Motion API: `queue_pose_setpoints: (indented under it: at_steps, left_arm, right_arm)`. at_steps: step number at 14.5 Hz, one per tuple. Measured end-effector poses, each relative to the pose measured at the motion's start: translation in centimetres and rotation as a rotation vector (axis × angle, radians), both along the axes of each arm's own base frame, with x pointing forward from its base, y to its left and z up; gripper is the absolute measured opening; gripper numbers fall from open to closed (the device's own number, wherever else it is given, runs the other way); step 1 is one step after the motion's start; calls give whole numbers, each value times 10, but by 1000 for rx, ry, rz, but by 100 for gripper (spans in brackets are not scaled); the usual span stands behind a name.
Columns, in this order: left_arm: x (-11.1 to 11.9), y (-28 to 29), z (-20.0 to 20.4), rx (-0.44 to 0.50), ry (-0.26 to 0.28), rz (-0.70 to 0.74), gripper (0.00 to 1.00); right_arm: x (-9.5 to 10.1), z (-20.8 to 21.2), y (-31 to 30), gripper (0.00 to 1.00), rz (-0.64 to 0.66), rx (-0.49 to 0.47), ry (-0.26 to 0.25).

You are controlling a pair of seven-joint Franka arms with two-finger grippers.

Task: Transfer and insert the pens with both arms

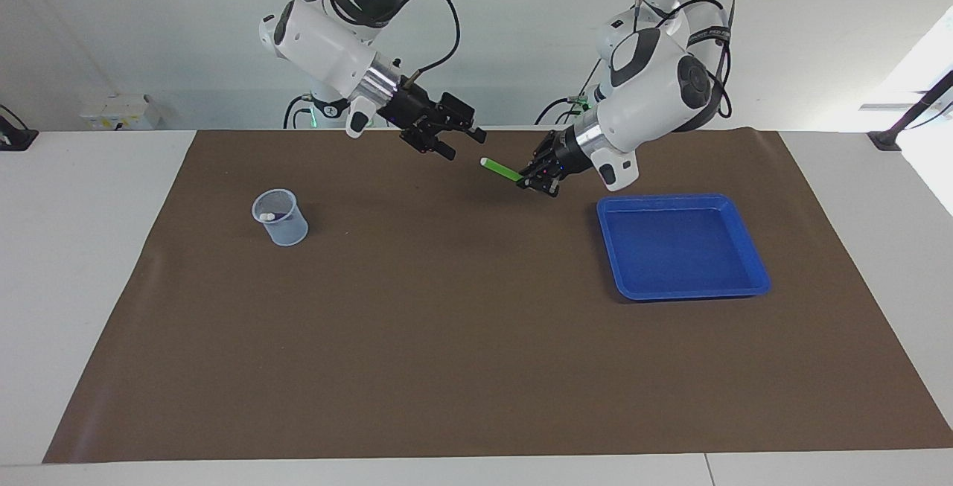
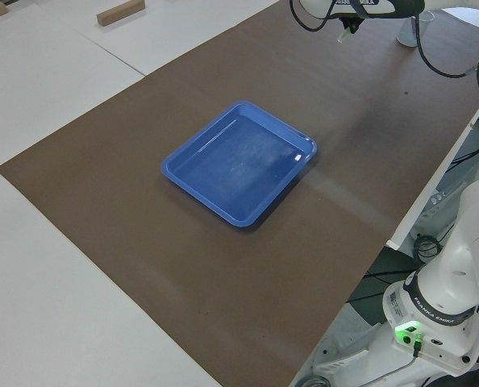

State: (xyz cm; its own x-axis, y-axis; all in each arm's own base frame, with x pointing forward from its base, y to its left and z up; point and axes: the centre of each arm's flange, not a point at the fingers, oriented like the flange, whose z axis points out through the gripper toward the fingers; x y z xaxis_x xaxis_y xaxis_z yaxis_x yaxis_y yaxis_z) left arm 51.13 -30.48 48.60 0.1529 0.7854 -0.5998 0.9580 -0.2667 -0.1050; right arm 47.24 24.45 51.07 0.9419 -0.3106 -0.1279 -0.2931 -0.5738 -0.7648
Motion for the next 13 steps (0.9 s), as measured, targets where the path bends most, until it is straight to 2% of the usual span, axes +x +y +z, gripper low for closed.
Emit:
queue_pose_setpoints:
  at_steps: [2,5,6,8,9,13]
  left_arm:
    - [-1,-3,-5,-23,-1,22,17]
    - [-4,-8,-7,-57,-3,18,17]
    - [-5,-9,-9,-75,-6,18,17]
    - [-7,-12,-12,-94,-8,18,17]
    - [-8,-13,-13,-98,-7,19,17]
    - [-8,-13,-13,-103,-8,23,17]
  right_arm:
    - [1,-3,-1,85,-17,-6,-8]
    - [5,-12,2,82,-39,-20,-16]
    - [5,-15,3,74,-39,-23,-13]
    - [4,-18,8,72,-31,-26,-9]
    - [3,-18,10,65,-26,-26,-9]
    - [2,-18,11,60,-24,-26,-9]
